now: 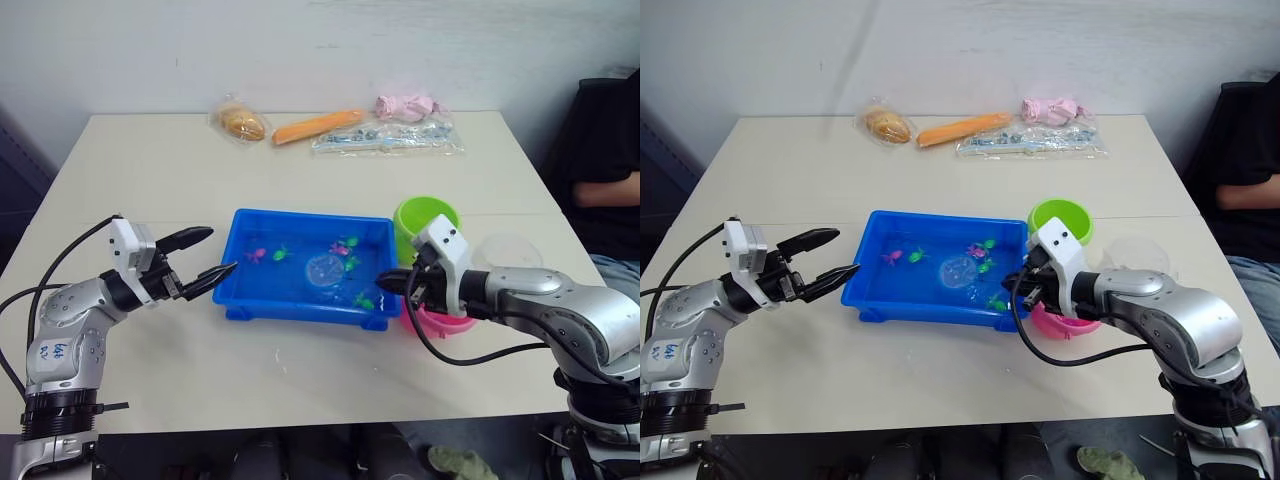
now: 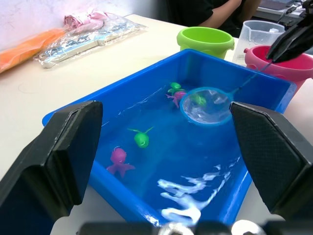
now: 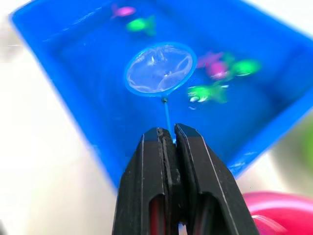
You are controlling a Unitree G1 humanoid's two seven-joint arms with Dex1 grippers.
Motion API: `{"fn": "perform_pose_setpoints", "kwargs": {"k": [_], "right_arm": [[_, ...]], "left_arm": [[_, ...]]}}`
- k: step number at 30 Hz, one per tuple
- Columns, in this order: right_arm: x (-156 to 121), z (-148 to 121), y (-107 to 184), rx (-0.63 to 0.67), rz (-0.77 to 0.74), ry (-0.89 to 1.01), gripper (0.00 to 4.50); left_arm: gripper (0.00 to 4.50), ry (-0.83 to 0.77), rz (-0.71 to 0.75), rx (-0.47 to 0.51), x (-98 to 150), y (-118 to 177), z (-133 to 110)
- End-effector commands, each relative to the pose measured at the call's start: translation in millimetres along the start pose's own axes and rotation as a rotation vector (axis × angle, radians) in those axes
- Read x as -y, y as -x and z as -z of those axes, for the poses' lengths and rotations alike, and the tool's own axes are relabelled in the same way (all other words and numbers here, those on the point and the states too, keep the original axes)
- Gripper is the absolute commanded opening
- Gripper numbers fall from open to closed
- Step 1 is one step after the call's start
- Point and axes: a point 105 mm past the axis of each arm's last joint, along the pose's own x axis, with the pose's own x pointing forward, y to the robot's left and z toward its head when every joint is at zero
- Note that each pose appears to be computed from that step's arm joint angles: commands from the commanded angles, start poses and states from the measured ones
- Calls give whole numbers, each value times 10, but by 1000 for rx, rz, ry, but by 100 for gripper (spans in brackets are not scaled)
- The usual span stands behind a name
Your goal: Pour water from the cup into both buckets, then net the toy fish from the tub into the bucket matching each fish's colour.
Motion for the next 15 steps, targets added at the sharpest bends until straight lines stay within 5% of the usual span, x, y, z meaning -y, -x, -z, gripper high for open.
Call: {"fn": "perform_pose_setpoints", "kwargs": {"k": [1, 15], "right_arm": [[18, 22, 94, -22, 39, -26, 0], [197, 93, 147, -63, 162, -130, 0]], "left_arm": [[447, -17, 18, 18, 25, -18, -58], [447, -7, 34, 15, 47, -35, -16]]}}
